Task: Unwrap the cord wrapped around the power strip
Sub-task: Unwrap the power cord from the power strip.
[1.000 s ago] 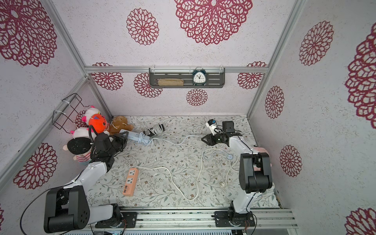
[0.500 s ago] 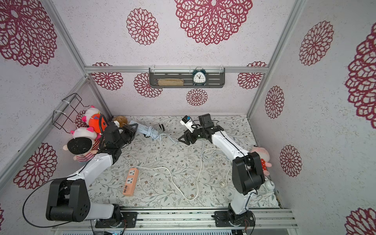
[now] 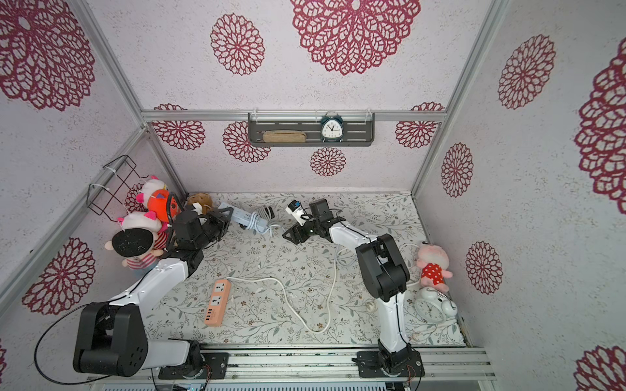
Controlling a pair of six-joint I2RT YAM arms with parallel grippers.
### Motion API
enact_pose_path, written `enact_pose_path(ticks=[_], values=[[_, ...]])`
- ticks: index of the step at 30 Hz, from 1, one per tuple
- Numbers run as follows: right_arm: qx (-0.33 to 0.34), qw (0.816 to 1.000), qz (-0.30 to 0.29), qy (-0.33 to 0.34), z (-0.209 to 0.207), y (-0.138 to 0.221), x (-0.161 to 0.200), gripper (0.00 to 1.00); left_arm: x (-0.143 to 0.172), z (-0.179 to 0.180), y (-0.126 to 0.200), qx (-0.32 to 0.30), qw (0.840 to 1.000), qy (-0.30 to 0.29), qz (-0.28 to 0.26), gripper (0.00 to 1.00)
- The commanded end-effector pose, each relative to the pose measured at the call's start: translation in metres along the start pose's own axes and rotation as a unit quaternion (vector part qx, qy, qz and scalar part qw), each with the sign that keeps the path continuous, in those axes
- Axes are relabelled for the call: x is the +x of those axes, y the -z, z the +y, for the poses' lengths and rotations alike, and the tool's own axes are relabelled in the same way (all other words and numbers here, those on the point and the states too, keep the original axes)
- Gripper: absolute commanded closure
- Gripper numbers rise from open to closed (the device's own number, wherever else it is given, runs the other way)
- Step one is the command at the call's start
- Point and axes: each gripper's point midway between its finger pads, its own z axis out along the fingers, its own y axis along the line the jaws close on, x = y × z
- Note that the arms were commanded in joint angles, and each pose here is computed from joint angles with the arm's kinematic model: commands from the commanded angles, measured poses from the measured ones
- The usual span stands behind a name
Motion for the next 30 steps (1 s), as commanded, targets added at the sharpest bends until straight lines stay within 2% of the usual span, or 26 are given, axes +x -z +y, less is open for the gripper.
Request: enact_pose_path(ticks=[1, 4, 7, 11, 15, 19, 22, 24, 26, 27, 29, 30], values=[[0.007, 0.998, -0.059, 0.006, 0.001, 0.002, -0.041, 0.46, 0.004, -0.030, 0.006, 0.060, 0.998, 0.011, 0.003, 1.00], [0.003, 0.997, -0.071, 0.007, 0.001, 0.007, -0.047, 0.77, 0.006, -0.015, 0.009, 0.046, 0.999, 0.013, -0.004, 1.00], [0.013, 0.998, -0.066, 0.021, 0.002, 0.022, -0.051, 1.00, 0.001, 0.000, 0.008, 0.029, 0.999, 0.012, -0.014, 1.00], [0.029, 0.997, -0.060, 0.046, 0.012, 0.054, -0.053, 1.00, -0.008, 0.006, -0.004, 0.023, 0.999, 0.000, -0.028, 1.00], [0.011, 0.994, -0.073, 0.076, 0.045, 0.088, -0.048, 1.00, -0.025, 0.010, -0.020, 0.018, 0.998, -0.016, -0.059, 1.00], [0.005, 0.994, -0.057, 0.094, 0.066, 0.108, -0.034, 1.00, -0.034, -0.002, -0.038, 0.047, 0.997, -0.004, -0.058, 1.00], [0.066, 0.994, -0.013, 0.086, 0.043, 0.112, -0.022, 0.99, -0.031, -0.008, -0.047, 0.046, 0.998, 0.001, -0.047, 1.00], [0.134, 0.989, 0.043, 0.036, 0.011, 0.126, -0.008, 0.86, -0.033, -0.011, -0.045, 0.045, 0.998, 0.002, -0.050, 1.00], [0.217, 0.972, 0.085, -0.024, -0.019, 0.152, 0.011, 0.71, -0.036, -0.016, -0.039, 0.043, 0.998, -0.004, -0.055, 1.00], [0.263, 0.958, 0.096, -0.064, -0.034, 0.172, 0.021, 0.65, -0.038, -0.018, -0.036, 0.039, 0.998, -0.011, -0.057, 1.00], [0.331, 0.924, 0.114, -0.152, -0.052, 0.211, 0.045, 0.56, -0.039, -0.020, -0.033, 0.030, 0.998, -0.022, -0.059, 1.00], [0.368, 0.899, 0.130, -0.199, -0.060, 0.232, 0.064, 0.52, -0.039, -0.021, -0.032, 0.029, 0.998, -0.023, -0.057, 1.00]])
